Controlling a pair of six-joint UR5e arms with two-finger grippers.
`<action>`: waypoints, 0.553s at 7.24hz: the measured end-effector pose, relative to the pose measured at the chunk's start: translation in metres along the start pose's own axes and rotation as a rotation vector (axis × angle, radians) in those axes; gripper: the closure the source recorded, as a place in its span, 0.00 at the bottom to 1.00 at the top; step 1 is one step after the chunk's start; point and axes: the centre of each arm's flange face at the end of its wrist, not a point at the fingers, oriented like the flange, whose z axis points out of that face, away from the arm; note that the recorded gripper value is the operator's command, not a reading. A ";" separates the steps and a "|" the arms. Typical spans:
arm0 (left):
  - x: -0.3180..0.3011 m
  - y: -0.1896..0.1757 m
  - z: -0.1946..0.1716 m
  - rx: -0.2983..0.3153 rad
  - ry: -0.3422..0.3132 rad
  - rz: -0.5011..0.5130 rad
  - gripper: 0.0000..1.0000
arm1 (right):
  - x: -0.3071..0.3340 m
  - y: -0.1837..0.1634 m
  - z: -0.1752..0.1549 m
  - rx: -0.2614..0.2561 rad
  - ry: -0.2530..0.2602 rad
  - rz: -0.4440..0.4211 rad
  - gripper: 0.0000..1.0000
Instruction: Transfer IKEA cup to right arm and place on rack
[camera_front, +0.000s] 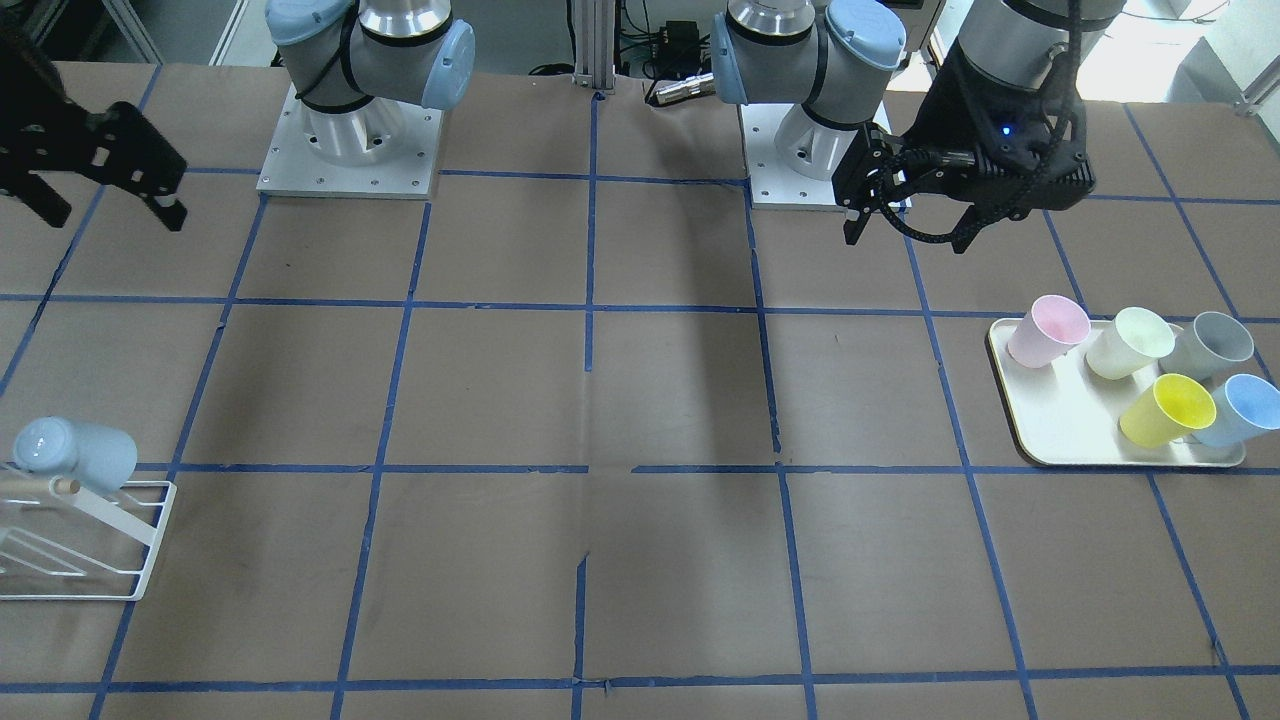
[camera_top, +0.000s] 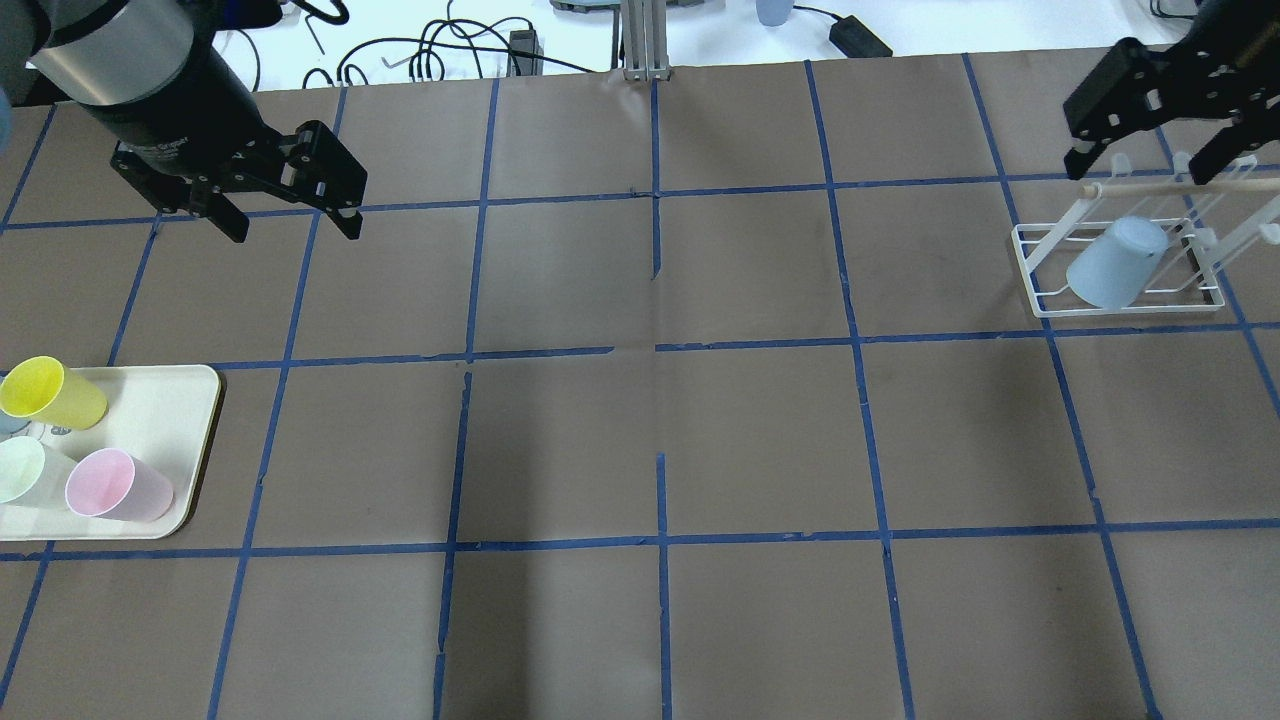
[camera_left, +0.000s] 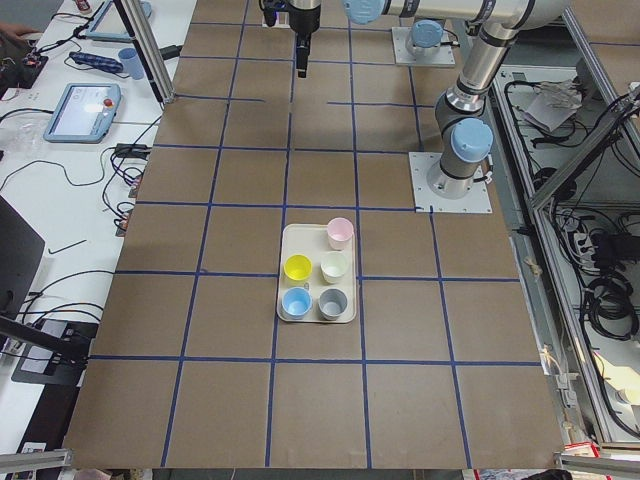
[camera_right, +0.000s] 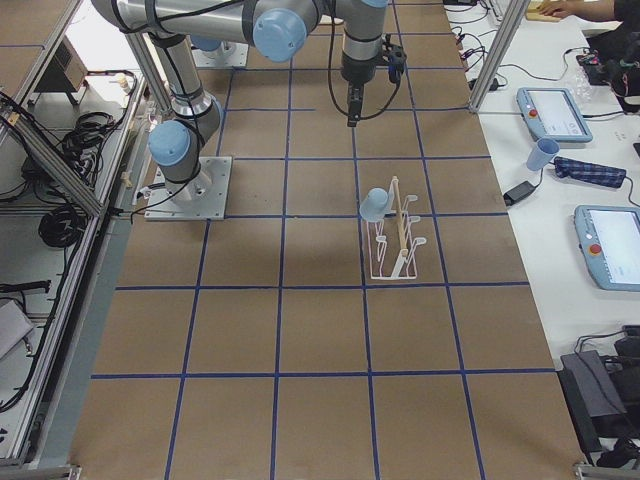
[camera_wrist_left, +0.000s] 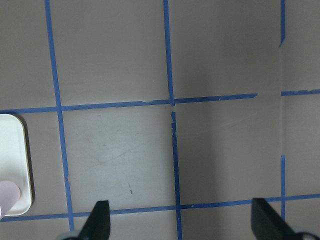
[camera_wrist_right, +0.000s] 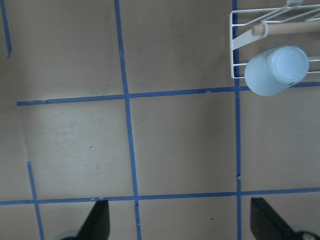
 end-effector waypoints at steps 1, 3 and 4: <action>0.001 0.001 0.002 -0.002 0.000 -0.001 0.00 | -0.039 0.006 0.003 -0.002 0.002 -0.011 0.00; 0.003 0.002 0.003 -0.001 -0.002 -0.001 0.00 | -0.077 0.009 0.013 -0.008 0.001 -0.004 0.00; 0.003 0.002 0.004 -0.001 -0.002 -0.001 0.00 | -0.087 0.009 0.015 -0.003 0.004 -0.007 0.00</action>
